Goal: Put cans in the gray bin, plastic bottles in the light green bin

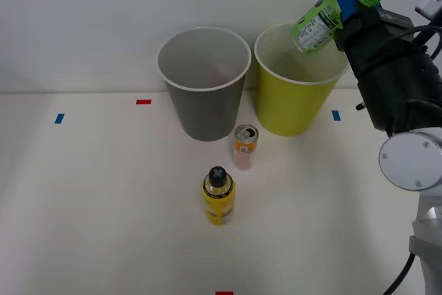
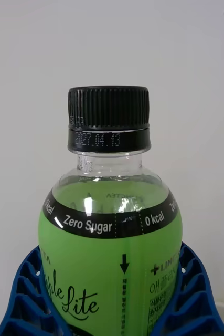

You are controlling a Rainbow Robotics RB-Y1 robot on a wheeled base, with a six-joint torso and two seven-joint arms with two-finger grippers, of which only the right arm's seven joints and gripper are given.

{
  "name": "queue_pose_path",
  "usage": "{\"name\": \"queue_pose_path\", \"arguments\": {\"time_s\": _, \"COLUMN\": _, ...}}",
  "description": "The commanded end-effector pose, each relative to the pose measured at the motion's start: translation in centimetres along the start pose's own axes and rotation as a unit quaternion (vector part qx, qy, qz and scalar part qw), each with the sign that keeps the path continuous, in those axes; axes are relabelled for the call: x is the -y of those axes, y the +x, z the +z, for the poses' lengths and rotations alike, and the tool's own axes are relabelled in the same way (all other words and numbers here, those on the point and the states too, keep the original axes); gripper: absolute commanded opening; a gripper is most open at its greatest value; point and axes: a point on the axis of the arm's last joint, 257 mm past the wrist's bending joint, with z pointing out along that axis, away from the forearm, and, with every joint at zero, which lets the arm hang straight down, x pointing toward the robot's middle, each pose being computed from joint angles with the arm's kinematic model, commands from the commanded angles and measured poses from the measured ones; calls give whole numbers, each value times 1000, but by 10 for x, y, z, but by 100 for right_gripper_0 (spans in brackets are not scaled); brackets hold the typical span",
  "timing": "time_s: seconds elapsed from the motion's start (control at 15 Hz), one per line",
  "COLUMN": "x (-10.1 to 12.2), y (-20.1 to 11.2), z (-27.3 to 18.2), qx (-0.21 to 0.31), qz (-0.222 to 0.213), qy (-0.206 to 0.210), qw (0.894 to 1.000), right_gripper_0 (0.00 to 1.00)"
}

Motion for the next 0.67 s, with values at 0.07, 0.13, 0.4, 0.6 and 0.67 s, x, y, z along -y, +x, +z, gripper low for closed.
{"name": "queue_pose_path", "arguments": {"time_s": 0.07, "x": 5, "y": 14, "z": 25, "qx": -12, "qz": -21, "qy": 2, "qw": 1000, "right_gripper_0": 0}}
{"name": "queue_pose_path", "arguments": {"time_s": 0.13, "x": 5, "y": 21, "z": 29, "qx": -18, "qz": -40, "qy": 2, "qw": 999, "right_gripper_0": 0}}
{"name": "queue_pose_path", "arguments": {"time_s": 0.4, "x": 13, "y": 40, "z": 43, "qx": -38, "qz": -105, "qy": 12, "qw": 994, "right_gripper_0": 0}}
{"name": "queue_pose_path", "arguments": {"time_s": 0.6, "x": 11, "y": 42, "z": 43, "qx": -38, "qz": -94, "qy": 11, "qw": 995, "right_gripper_0": 0}}
{"name": "queue_pose_path", "arguments": {"time_s": 0.67, "x": 11, "y": 42, "z": 43, "qx": -38, "qz": -92, "qy": 10, "qw": 995, "right_gripper_0": 0}}
